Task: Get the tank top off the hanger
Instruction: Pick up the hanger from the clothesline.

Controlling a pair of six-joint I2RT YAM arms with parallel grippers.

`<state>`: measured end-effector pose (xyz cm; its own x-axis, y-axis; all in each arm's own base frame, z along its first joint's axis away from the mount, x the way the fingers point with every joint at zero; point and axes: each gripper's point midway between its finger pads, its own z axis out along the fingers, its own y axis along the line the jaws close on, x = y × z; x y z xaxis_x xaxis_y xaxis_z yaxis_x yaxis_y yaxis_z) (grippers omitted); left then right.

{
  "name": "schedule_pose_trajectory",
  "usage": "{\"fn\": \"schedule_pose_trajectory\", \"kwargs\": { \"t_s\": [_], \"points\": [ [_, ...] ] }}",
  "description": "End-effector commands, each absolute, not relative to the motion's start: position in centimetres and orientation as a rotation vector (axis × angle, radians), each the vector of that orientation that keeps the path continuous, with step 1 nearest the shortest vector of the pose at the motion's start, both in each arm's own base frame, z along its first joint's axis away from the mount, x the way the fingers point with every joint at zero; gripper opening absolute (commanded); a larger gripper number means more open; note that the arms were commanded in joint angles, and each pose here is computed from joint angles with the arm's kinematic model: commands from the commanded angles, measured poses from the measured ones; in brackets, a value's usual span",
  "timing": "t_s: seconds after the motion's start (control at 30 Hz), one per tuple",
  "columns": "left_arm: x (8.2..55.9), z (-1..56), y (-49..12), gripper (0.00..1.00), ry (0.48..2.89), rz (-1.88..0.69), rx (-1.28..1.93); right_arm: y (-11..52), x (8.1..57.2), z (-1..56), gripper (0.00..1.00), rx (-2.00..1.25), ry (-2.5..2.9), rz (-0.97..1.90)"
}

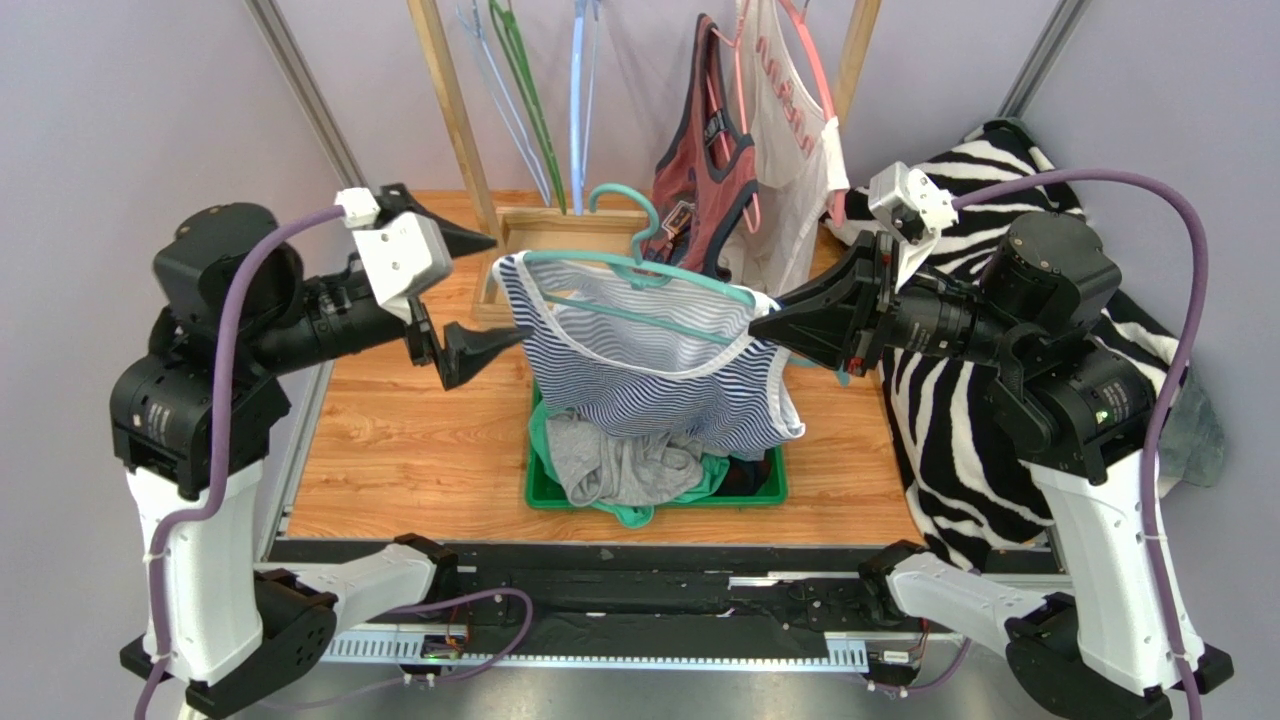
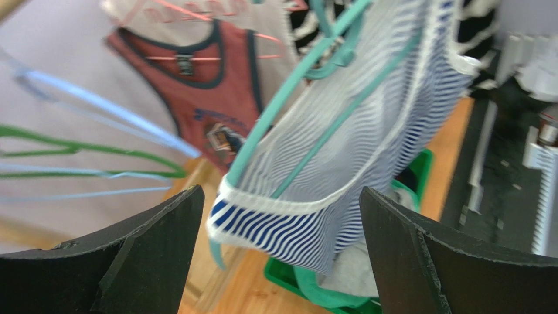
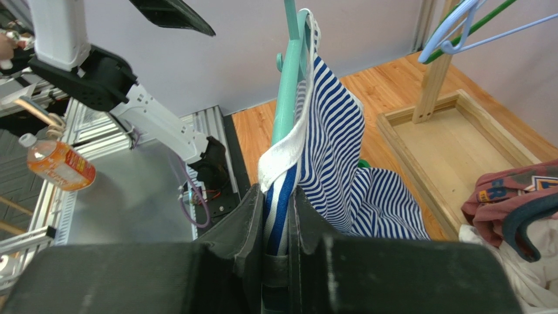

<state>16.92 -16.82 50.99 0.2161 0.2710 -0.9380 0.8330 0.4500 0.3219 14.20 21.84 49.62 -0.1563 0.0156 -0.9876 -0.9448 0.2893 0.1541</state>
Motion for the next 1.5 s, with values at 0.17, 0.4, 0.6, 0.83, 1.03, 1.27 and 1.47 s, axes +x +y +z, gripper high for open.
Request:
{"fn": "schedule_pose_trajectory", "kwargs": {
  "t_s": [0.17,0.4,0.6,0.83,1.03,1.27,1.47],
  "points": [
    [15.0,49.3,-18.8,0.96,1.271,-0.665,1.285,22.1,11.9,49.9,0.0,-1.047,1.358,1.149],
    [15.2,50.0,-19.8,0.93,1.242,-0.736,1.283,22.8,11.4,49.4,0.0,-1.094,1.343,1.23],
    [14.2,49.0,-21.3,0.86,1.223,-0.897,1.356,23.4,11.5,49.6,0.0,-1.106,1.316,1.285],
    [13.1,48.4,-21.5,0.51,1.213,-0.977,1.4,23.8,12.2,50.2,0.0,-1.098,1.296,1.291],
    [13.4,49.0,-21.5,0.14,1.215,-0.954,1.375,24.0,12.7,50.2,0.0,-1.082,1.304,1.291],
    [14.2,50.3,-21.7,0.01,1.222,-0.948,1.316,24.5,14.3,49.6,0.01,-1.02,1.337,1.273],
    [18.7,50.9,-20.5,0.0,1.321,-0.727,1.151,22.5,19.5,50.9,0.54,-0.707,1.376,1.01]
  ]
}}
